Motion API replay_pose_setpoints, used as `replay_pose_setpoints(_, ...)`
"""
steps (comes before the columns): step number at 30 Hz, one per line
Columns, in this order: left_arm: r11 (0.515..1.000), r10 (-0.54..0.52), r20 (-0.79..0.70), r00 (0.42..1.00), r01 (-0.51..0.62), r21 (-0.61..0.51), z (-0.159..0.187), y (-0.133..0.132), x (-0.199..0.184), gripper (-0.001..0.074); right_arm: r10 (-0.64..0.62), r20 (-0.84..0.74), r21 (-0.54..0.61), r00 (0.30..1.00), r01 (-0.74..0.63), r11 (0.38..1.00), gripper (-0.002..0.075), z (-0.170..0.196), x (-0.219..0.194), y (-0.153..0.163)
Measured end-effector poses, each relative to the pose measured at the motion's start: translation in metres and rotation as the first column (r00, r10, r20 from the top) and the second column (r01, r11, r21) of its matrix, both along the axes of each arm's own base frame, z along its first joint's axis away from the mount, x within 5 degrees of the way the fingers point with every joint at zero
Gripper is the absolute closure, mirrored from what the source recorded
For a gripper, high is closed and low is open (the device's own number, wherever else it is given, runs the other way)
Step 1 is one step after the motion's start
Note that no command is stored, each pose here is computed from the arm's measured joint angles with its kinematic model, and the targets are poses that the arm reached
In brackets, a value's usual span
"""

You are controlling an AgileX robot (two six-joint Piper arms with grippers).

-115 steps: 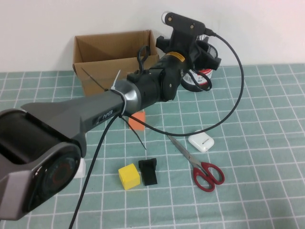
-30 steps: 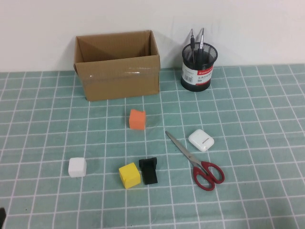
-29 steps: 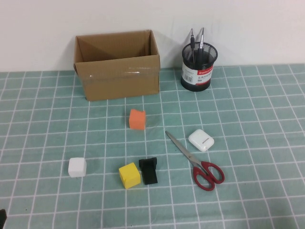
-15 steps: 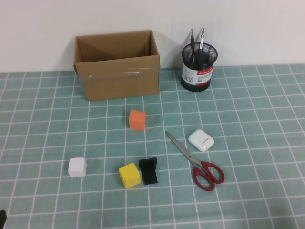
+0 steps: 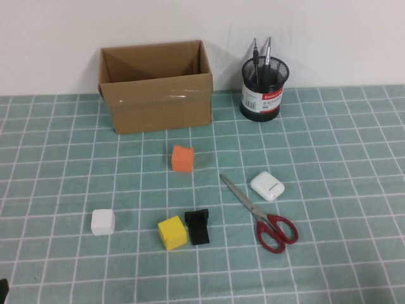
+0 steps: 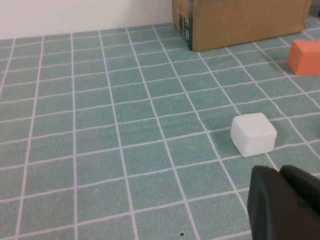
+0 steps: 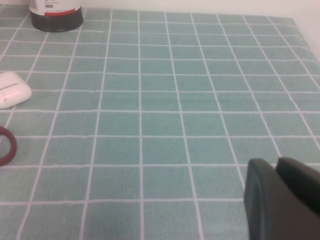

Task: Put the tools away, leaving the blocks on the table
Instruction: Pick up the scissors from the table

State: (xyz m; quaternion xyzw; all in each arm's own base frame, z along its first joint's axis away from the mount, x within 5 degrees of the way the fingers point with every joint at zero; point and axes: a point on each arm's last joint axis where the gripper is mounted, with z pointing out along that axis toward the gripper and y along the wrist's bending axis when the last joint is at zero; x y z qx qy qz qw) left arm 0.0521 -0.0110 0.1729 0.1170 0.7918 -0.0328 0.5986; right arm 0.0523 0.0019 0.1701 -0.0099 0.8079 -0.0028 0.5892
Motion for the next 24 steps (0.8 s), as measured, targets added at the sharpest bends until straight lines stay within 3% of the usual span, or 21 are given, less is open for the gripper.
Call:
replay_pose_setpoints(5, 1.000, 0.000, 0.000, 1.000, 0.000, 0.000, 0.000, 0.000, 0.000, 0.0735, -0.001, 0.015, -0.005, 1.000, 0.001, 1.000, 0.0733, 0.001, 0.000, 0.000)
replay_pose_setpoints(7, 1.000, 0.000, 0.000, 1.000, 0.000, 0.000, 0.000, 0.000, 0.000, 0.0735, -0.006, 0.063, 0.043, 0.998, 0.004, 0.999, 0.0733, 0.005, 0.002, 0.001)
replay_pose_setpoints(10, 1.000, 0.000, 0.000, 1.000, 0.000, 0.000, 0.000, 0.000, 0.000, 0.0735, -0.048, 0.178, 0.229, 0.983, 0.006, 0.973, 0.0733, 0.016, 0.004, 0.002)
replay_pose_setpoints(12, 1.000, 0.000, 0.000, 1.000, 0.000, 0.000, 0.000, 0.000, 0.000, 0.0735, -0.091, 0.225, 0.376, 0.970, 0.000, 0.926, 0.0734, 0.022, 0.004, 0.002)
replay_pose_setpoints(15, 1.000, 0.000, 0.000, 1.000, 0.000, 0.000, 0.000, 0.000, 0.000, 0.0735, -0.151, 0.268, 0.504, 0.952, -0.005, 0.864, 0.0733, 0.028, 0.004, 0.000)
replay_pose_setpoints(18, 1.000, 0.000, 0.000, 1.000, 0.000, 0.000, 0.000, 0.000, 0.000, 0.0735, -0.175, 0.246, 0.617, 0.953, -0.015, 0.787, 0.0733, 0.028, 0.004, 0.001)
replay_pose_setpoints(20, 1.000, 0.000, 0.000, 1.000, 0.000, 0.000, 0.000, 0.000, 0.000, 0.0735, -0.126, 0.192, 0.657, 0.973, -0.032, 0.753, 0.0733, 0.033, 0.004, 0.007)
replay_pose_setpoints(24, 1.000, 0.000, 0.000, 1.000, 0.000, 0.002, 0.000, 0.000, 0.000, 0.0735, 0.014, 0.011, 0.616, 1.000, -0.018, 0.787, 0.0733, 0.058, 0.015, 0.018)
